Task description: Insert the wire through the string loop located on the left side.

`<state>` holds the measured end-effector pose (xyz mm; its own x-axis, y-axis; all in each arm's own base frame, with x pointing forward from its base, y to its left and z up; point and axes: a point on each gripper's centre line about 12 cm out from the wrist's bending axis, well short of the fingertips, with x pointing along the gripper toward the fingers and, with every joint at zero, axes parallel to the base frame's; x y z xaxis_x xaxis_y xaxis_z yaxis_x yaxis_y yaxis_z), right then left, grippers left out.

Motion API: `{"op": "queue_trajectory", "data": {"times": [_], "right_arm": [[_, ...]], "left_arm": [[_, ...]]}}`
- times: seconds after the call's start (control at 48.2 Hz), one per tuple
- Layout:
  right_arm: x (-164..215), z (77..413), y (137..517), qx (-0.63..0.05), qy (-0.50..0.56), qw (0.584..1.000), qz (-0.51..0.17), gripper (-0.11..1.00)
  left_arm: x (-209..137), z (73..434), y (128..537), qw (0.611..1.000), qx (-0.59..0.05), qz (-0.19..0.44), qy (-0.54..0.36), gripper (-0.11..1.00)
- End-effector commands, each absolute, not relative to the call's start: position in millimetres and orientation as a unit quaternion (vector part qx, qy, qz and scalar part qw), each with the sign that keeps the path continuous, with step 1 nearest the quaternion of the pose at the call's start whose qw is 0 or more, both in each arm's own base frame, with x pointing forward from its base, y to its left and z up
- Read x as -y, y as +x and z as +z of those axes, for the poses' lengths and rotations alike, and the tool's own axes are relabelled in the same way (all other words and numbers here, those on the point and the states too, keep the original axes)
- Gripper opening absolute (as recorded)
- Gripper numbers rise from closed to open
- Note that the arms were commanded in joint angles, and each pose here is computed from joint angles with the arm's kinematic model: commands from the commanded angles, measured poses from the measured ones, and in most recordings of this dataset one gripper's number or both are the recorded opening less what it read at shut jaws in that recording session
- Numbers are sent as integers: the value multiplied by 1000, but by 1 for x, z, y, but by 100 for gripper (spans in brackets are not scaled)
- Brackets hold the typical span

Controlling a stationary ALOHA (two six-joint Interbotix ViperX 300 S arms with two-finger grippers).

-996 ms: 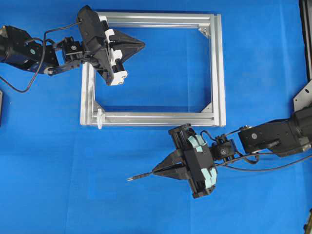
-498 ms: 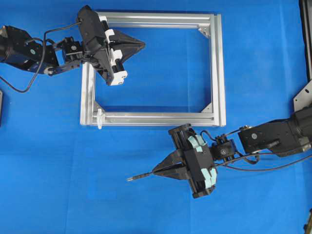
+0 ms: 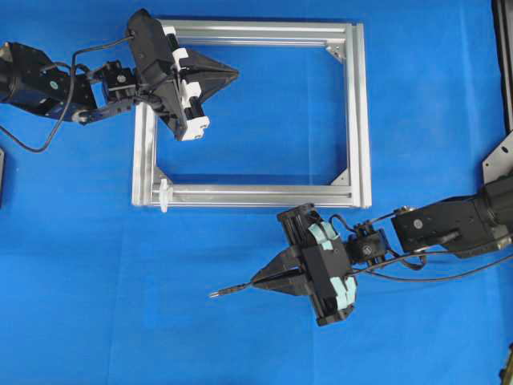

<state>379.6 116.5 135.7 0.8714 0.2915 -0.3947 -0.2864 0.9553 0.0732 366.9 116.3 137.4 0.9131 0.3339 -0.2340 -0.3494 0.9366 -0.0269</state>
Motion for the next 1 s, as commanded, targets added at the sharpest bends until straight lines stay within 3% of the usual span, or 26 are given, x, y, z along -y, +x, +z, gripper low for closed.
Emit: {"op": "queue_trajectory", "data": {"times": [0.0, 0.436, 0.976], "right_arm": [[-117, 149, 381, -187, 9, 971, 150, 1], [-108, 149, 384, -186, 12, 973, 139, 1], [-25, 149, 398, -183, 31, 982, 36, 1]], "left_arm": [[-117, 153, 369, 980, -91, 174, -30, 0], [-117, 153, 369, 980, -90, 174, -30, 0], [-117, 154, 369, 980, -89, 174, -29, 0]]}}
